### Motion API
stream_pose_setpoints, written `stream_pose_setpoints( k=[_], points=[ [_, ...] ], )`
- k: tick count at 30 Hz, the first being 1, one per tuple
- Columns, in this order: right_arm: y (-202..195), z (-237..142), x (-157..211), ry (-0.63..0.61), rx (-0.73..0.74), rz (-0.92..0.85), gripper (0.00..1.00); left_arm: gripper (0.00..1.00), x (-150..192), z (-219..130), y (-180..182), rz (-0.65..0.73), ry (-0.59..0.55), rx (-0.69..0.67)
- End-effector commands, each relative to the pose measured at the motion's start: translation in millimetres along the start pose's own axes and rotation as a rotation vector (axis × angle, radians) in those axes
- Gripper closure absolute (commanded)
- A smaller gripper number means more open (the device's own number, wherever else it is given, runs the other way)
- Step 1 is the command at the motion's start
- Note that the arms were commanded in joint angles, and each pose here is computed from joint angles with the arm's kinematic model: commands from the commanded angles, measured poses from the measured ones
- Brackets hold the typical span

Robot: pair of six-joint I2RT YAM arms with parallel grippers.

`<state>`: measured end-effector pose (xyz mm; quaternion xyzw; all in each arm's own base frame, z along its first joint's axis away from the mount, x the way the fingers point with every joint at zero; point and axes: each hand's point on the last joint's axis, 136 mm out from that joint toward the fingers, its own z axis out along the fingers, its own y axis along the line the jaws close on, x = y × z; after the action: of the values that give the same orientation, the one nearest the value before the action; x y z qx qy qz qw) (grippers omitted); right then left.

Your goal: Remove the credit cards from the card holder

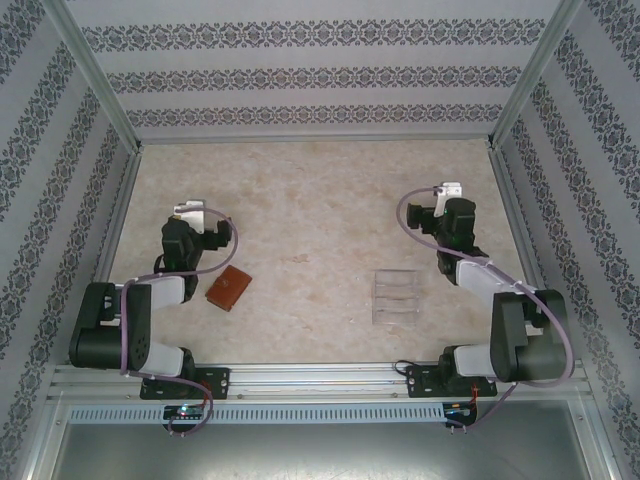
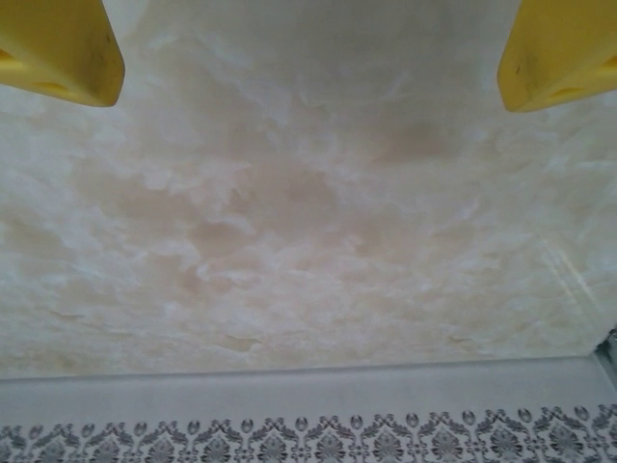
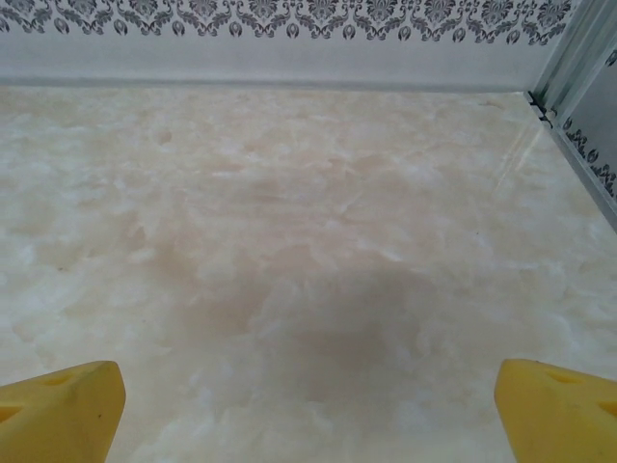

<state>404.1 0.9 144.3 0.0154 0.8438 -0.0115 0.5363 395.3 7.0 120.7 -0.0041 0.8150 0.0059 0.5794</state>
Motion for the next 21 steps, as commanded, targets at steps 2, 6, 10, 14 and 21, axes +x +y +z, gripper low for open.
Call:
stream_pose_setpoints(
  k=[2,6,10,14,21],
  points=[
    [9.7,-17.9,12.5,0.226,-0.04,0.11,0.04,0.0,-6.0,-3.3,11.6,-0.057,0.093,-0.084],
    [16.3,-37.6,19.2,0.362,-0.047,0.197,0.11,0.04,-16.9,-5.1,13.5,-0.131,0.146,-0.108],
    [23.6,-59.3,27.9,0.488,-0.041,0.248,0.18,0.06,-18.7,-9.0,6.3,-0.228,0.267,-0.09],
    [33.8,-82.8,43.9,0.643,-0.039,0.251,0.26,0.06,-23.5,-19.5,-7.1,-0.316,0.373,-0.039],
    [63.0,-115.7,69.4,0.832,-0.026,0.258,0.34,0.06,-22.7,-46.7,-23.4,-0.4,0.58,0.005]
  ],
)
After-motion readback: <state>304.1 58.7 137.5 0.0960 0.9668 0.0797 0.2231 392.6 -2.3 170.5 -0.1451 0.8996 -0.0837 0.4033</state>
